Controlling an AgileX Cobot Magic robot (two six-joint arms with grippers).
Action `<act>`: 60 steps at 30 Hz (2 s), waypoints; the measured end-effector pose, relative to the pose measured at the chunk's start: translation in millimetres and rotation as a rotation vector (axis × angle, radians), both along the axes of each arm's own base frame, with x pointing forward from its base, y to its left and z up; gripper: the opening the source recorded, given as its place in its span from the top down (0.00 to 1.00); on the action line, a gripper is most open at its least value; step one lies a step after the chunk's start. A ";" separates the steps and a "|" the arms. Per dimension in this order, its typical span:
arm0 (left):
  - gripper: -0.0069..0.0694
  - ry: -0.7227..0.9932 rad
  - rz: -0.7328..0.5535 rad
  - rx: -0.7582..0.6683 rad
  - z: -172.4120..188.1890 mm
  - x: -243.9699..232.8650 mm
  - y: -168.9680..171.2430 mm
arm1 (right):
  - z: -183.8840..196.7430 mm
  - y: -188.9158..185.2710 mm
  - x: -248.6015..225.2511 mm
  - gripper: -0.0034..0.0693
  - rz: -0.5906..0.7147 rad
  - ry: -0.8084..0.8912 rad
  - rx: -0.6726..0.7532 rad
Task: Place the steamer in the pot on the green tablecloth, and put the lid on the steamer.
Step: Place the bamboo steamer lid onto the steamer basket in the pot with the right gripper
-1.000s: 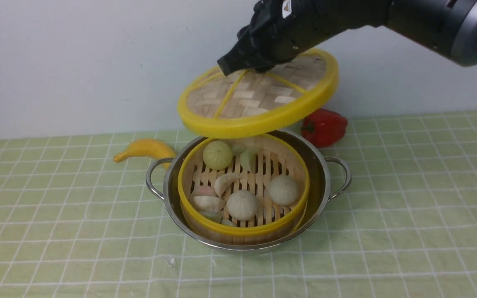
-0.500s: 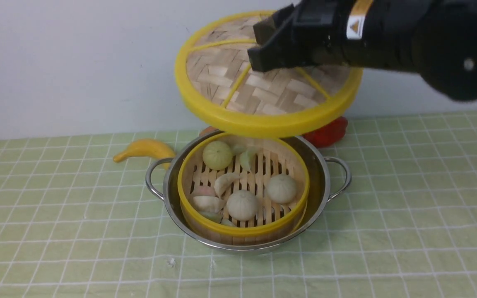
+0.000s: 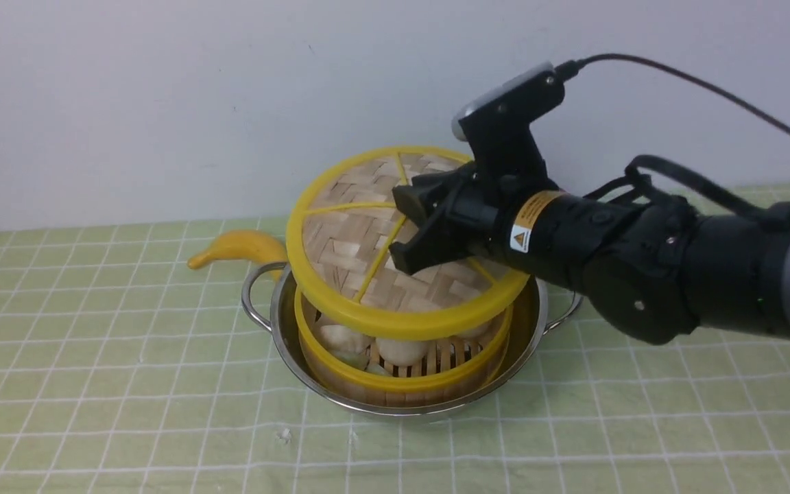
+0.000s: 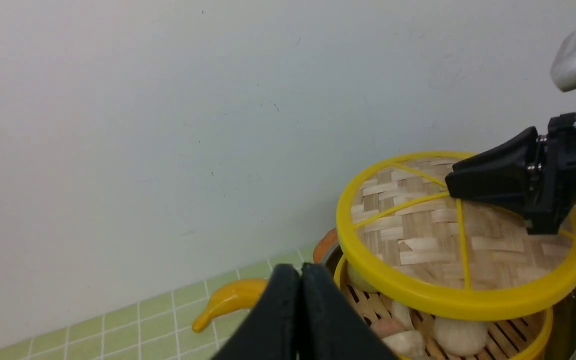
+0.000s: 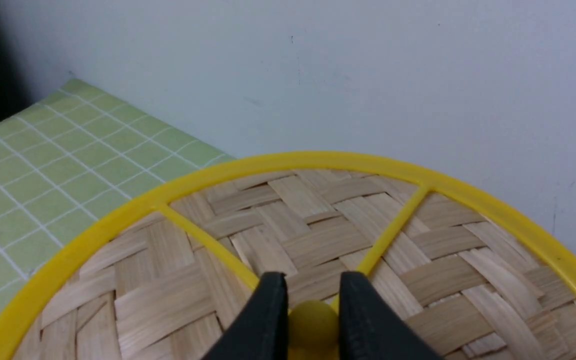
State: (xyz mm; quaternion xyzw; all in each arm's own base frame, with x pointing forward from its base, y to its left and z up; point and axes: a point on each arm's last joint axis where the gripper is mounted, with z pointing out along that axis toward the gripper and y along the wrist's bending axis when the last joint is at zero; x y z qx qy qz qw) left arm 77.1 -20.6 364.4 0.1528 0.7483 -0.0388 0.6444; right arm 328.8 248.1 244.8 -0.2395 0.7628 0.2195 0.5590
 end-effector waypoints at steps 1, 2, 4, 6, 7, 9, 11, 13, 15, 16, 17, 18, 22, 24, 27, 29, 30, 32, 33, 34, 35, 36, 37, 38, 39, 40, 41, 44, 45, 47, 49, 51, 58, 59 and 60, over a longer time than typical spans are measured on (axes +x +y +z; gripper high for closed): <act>0.92 0.000 0.000 0.000 0.0 0.0 0.0 | -4.9 1.5 1.7 0.75 0.003 -0.002 -0.003; 0.92 0.001 0.000 0.000 -0.1 0.0 0.0 | -8.3 2.3 2.7 0.75 0.004 -0.001 -0.004; 0.92 0.001 0.000 0.000 -0.1 0.0 0.0 | -12.9 3.3 3.8 0.75 0.005 0.001 -0.007; 0.92 0.002 0.000 0.001 -0.2 0.0 0.0 | -21.5 4.5 5.3 0.75 0.006 0.017 -0.018; 0.92 0.002 0.000 0.001 -0.2 0.0 0.0 | -24.1 5.0 5.8 0.75 0.008 0.015 -0.018; 0.92 0.003 0.000 0.001 -0.2 0.0 0.0 | -27.6 5.5 6.2 0.75 0.009 0.014 -0.015; 0.92 0.003 0.000 0.002 -0.3 0.0 0.1 | -29.8 6.3 7.0 0.75 0.012 0.008 -0.012; 0.92 0.003 0.000 0.002 -0.3 0.0 0.1 | -32.1 6.7 7.7 0.75 0.012 0.008 -0.013; 0.92 0.003 0.000 0.002 -0.3 0.0 0.1 | -35.6 7.3 8.3 0.75 0.014 0.007 -0.023; 0.92 0.004 0.000 0.002 -0.3 0.0 0.1 | -37.7 7.7 8.8 0.75 0.017 0.006 -0.028; 0.92 0.003 0.000 0.002 -0.3 0.0 0.1 | -41.7 8.3 9.6 0.75 0.018 0.006 -0.034; 0.92 0.003 0.000 0.002 -0.3 0.0 0.1 | -44.7 8.9 10.2 0.75 0.020 0.007 -0.036; 0.92 0.003 0.000 0.002 -0.3 0.0 0.1 | -53.6 10.2 11.9 0.75 0.021 0.013 -0.041; 0.92 0.003 0.000 0.002 -0.3 0.0 0.1 | -55.6 10.6 12.3 0.75 0.022 0.012 -0.044; 0.92 0.003 0.000 0.002 -0.3 0.0 0.1 | -59.8 11.2 13.1 0.75 0.026 0.008 -0.055; 0.92 0.003 0.000 0.002 -0.3 0.0 0.1 | -63.6 11.7 13.6 0.75 0.028 0.011 -0.059; 0.92 0.003 0.000 0.002 -0.3 0.0 0.1 | -66.2 11.9 14.0 0.75 0.027 0.014 -0.060; 0.92 0.003 0.000 0.002 -0.3 0.0 0.1 | -69.5 12.3 14.4 0.75 0.028 0.019 -0.064; 0.92 0.003 0.000 0.002 -0.3 0.0 0.1 | -72.1 12.7 14.9 0.75 0.028 0.019 -0.062; 0.92 0.003 0.000 0.002 -0.3 0.0 0.1 | -73.1 12.9 15.1 0.75 0.028 0.019 -0.061; 0.92 0.003 0.000 0.002 -0.3 0.0 0.1 | -73.9 13.0 15.3 0.75 0.027 0.019 -0.059; 0.92 0.003 0.000 0.002 -0.3 0.0 0.1 | -74.1 13.1 15.4 0.75 0.027 0.017 -0.058; 0.92 0.003 0.000 0.002 -0.3 0.0 0.1 | -74.4 13.2 15.4 0.75 0.028 0.017 -0.058; 0.92 0.003 0.000 0.002 -0.3 0.0 0.1 | -74.3 13.2 15.4 0.75 0.028 0.017 -0.057; 0.92 0.003 0.000 0.002 -0.3 0.0 0.1 | -74.3 13.2 15.4 0.75 0.028 0.017 -0.057; 0.92 0.003 0.000 0.002 -0.3 0.0 0.1 | -74.3 13.2 15.4 0.75 0.028 0.017 -0.057; 0.92 0.003 0.000 0.002 -0.3 0.0 0.1 | -74.3 13.2 15.4 0.75 0.028 0.016 -0.057; 0.92 0.003 0.000 0.002 -0.3 0.0 0.1 | -74.3 13.2 15.4 0.75 0.028 0.016 -0.057; 0.92 0.003 0.000 0.002 -0.3 0.0 0.1 | -74.3 13.2 15.4 0.75 0.028 0.016 -0.057; 0.92 0.003 0.000 0.002 -0.3 0.0 0.1 | -74.3 13.2 15.4 0.75 0.028 0.016 -0.057; 0.92 0.003 0.000 0.002 -0.3 0.0 0.1 | -74.5 13.1 15.4 0.75 0.027 0.019 -0.059; 0.92 0.003 0.000 0.002 -0.3 0.0 0.1 | -74.8 13.0 15.4 0.75 0.027 0.021 -0.061; 0.92 0.003 0.000 0.002 -0.3 0.0 0.1 | -75.5 12.6 15.2 0.66 0.024 0.033 -0.068; 0.92 0.003 0.000 0.002 -0.3 0.0 0.1 | -75.7 12.5 15.2 0.62 0.024 0.035 -0.070; 0.92 0.003 0.000 0.002 -0.3 0.0 0.1 | -75.8 12.5 15.2 0.58 0.024 0.036 -0.071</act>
